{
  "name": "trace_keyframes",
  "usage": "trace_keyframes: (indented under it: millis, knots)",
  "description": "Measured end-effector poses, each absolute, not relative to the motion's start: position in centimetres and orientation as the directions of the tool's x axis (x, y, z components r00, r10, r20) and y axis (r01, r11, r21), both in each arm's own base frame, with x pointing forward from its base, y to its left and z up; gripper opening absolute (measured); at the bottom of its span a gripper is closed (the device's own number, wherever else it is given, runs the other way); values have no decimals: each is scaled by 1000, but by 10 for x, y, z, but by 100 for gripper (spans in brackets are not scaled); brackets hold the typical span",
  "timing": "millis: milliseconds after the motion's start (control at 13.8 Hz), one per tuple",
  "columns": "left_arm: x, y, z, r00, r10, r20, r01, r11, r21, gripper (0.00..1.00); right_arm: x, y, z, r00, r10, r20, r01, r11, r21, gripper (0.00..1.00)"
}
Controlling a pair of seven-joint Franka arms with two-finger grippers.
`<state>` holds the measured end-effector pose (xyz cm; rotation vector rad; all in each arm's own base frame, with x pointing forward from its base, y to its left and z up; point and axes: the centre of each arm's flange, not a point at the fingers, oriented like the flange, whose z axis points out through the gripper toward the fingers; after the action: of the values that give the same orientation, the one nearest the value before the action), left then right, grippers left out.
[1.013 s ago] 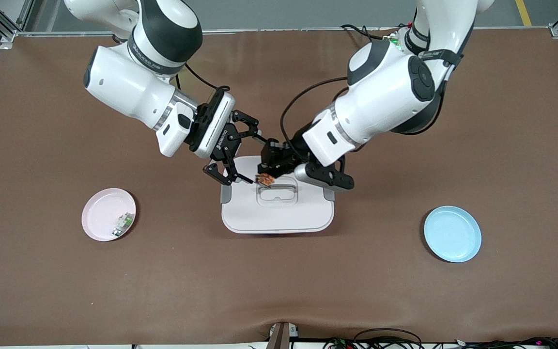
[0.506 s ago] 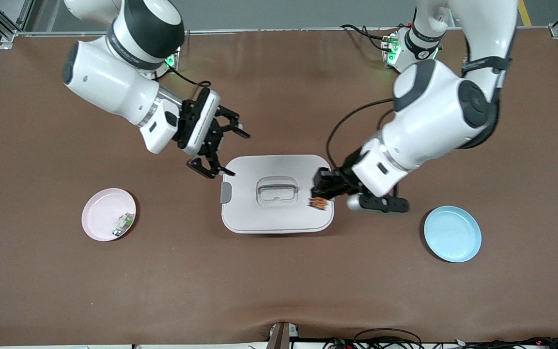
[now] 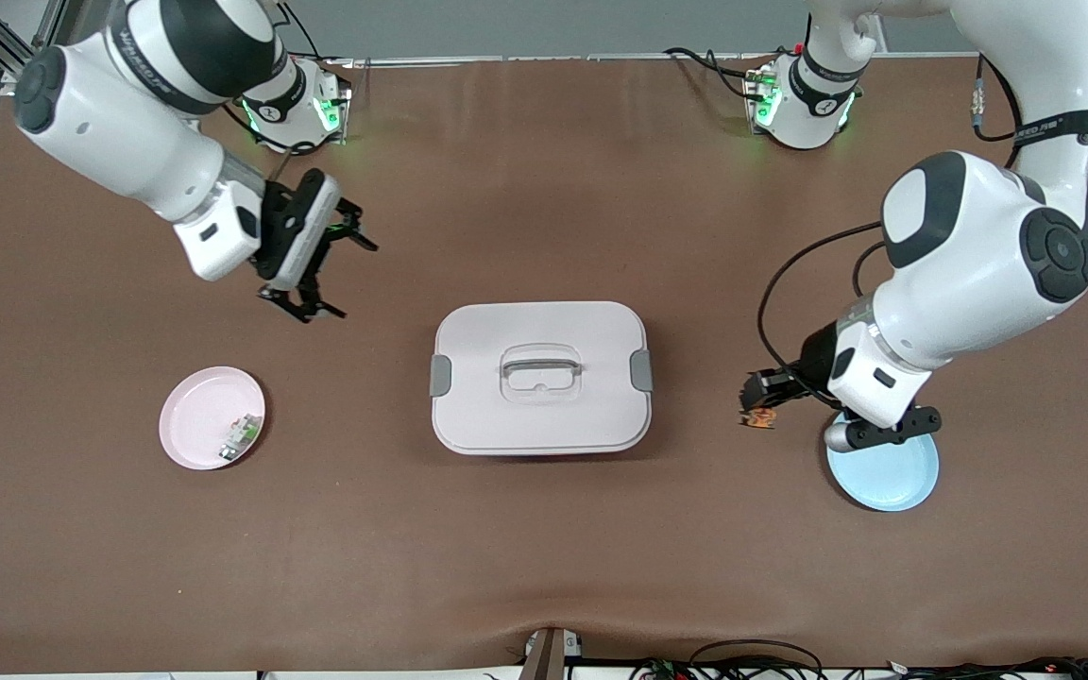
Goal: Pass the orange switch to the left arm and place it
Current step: 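Lower the switch onto the blue plate with the left gripper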
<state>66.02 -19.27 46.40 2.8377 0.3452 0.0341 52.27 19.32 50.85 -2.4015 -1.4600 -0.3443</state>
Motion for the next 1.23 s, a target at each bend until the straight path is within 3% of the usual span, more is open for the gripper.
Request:
trace_keyframes:
  millis: [362, 723, 940, 1230]
  knots:
    - [668, -101, 413, 962, 273, 8, 271, -960, 68, 41, 508, 104, 509, 734, 670, 113, 678, -712, -183, 100]
    - [687, -57, 355, 965, 247, 85, 248, -969, 0, 41, 507, 42, 509, 937, 349, -33, 343, -932, -119, 100]
    - [693, -42, 320, 978, 161, 136, 167, -985, -34, 41, 512, 3, 543, 992, 119, -38, 115, -989, -93, 100]
    - [695, 1, 295, 985, -129, 116, -121, -990, -71, 41, 511, -28, 615, 999, 39, -17, 39, -999, -32, 100]
